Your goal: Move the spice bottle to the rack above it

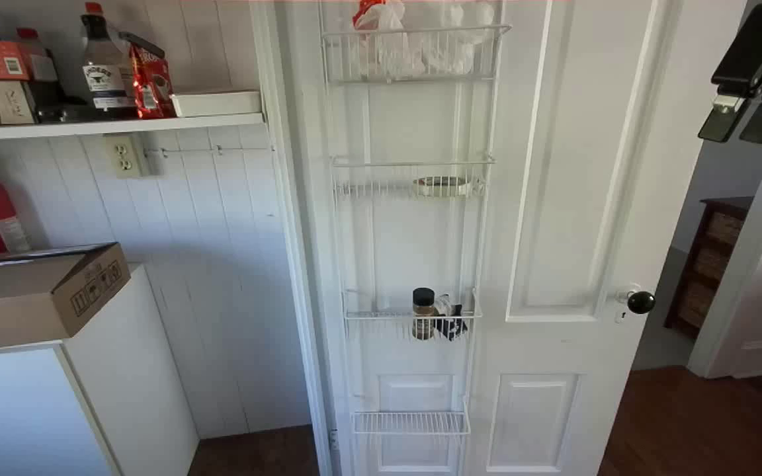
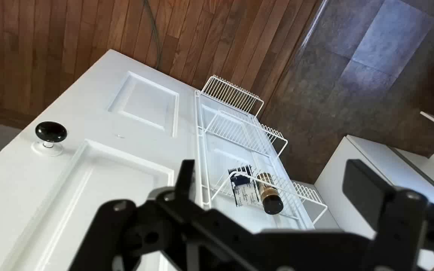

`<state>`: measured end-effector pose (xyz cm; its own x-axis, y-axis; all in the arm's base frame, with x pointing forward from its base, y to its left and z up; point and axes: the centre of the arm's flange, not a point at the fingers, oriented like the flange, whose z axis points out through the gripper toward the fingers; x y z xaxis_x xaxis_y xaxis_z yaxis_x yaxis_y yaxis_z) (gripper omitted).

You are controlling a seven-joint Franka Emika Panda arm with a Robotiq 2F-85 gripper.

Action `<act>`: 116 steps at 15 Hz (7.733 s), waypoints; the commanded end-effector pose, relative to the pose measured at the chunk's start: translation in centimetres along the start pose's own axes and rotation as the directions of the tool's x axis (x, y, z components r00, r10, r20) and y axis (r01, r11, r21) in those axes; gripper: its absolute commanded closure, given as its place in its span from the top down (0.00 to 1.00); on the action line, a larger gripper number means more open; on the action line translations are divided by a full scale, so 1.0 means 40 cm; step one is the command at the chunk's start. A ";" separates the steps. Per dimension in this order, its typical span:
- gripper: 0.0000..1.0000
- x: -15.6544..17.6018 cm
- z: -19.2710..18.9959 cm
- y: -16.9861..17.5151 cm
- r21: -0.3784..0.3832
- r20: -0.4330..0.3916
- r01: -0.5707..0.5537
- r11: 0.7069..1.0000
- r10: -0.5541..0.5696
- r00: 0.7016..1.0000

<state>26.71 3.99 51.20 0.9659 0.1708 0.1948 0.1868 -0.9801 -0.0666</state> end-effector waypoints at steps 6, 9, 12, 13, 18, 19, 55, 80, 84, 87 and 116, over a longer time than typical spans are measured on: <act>1.00 0.000 0.000 0.000 0.000 0.000 0.000 1.000 0.000 1.000; 1.00 0.052 0.068 0.027 0.024 0.073 -0.062 0.998 0.060 0.996; 1.00 0.082 0.205 0.066 0.041 0.198 -0.164 0.986 0.153 0.968; 1.00 0.087 0.251 0.075 0.048 0.236 -0.198 0.979 0.181 0.955; 1.00 0.119 0.458 0.084 0.061 0.377 -0.407 0.911 0.357 0.855; 1.00 0.125 0.489 0.083 0.068 0.402 -0.449 0.891 0.388 0.830; 1.00 0.224 0.996 0.073 0.055 0.762 -0.991 -0.126 0.646 -0.040; 1.00 0.293 1.117 0.033 -0.012 0.904 -0.791 -0.612 0.332 -0.270; 1.00 0.305 1.157 0.026 0.006 0.929 -0.763 -0.647 0.286 -0.236; 1.00 0.312 1.184 0.021 0.010 0.941 -0.731 -0.683 0.254 -0.225; 0.43 0.360 1.297 -0.058 0.015 0.983 -0.526 -0.850 0.107 -0.146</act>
<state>49.25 13.60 4.18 0.0361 -0.0387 -0.9986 -0.6897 0.7221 -0.0529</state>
